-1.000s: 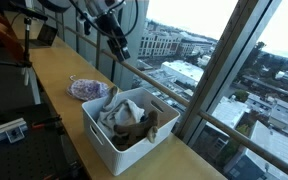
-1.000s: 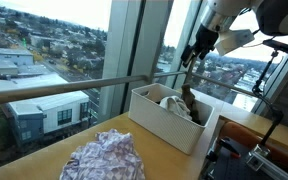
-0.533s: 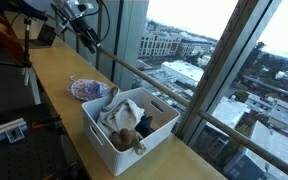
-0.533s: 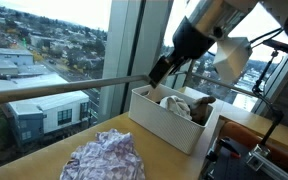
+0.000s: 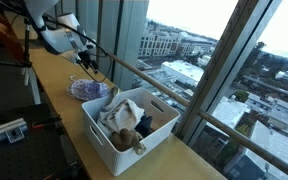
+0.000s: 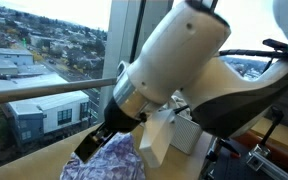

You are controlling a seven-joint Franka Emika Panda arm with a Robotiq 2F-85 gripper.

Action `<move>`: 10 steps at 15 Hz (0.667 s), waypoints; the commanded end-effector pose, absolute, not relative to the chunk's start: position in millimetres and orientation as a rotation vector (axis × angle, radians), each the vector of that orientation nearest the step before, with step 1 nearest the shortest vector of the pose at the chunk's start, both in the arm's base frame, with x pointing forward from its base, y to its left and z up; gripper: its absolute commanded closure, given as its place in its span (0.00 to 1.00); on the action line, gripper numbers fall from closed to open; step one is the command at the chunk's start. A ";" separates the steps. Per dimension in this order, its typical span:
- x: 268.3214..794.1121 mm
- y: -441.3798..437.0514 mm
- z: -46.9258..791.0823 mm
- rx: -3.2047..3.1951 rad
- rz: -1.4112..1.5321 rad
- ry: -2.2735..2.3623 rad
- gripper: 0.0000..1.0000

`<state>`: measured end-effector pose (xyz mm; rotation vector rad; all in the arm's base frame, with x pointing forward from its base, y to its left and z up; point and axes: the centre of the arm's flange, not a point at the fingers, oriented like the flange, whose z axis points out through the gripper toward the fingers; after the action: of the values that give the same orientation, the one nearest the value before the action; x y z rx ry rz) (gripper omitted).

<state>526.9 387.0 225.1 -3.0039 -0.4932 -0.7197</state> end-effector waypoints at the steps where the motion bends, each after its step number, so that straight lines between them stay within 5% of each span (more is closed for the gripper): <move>1: 573.5 418.5 145.8 -2.977 -0.561 -0.516 0.00; 7: 596.8 430.3 52.8 -3.086 -0.257 -0.544 0.00; 8: 599.2 432.4 51.4 -3.090 -0.233 -0.552 0.25; 10: 600.8 437.5 58.8 -3.095 -0.203 -0.565 0.32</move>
<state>580.0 419.3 77.7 -3.0748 -0.5371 -0.2596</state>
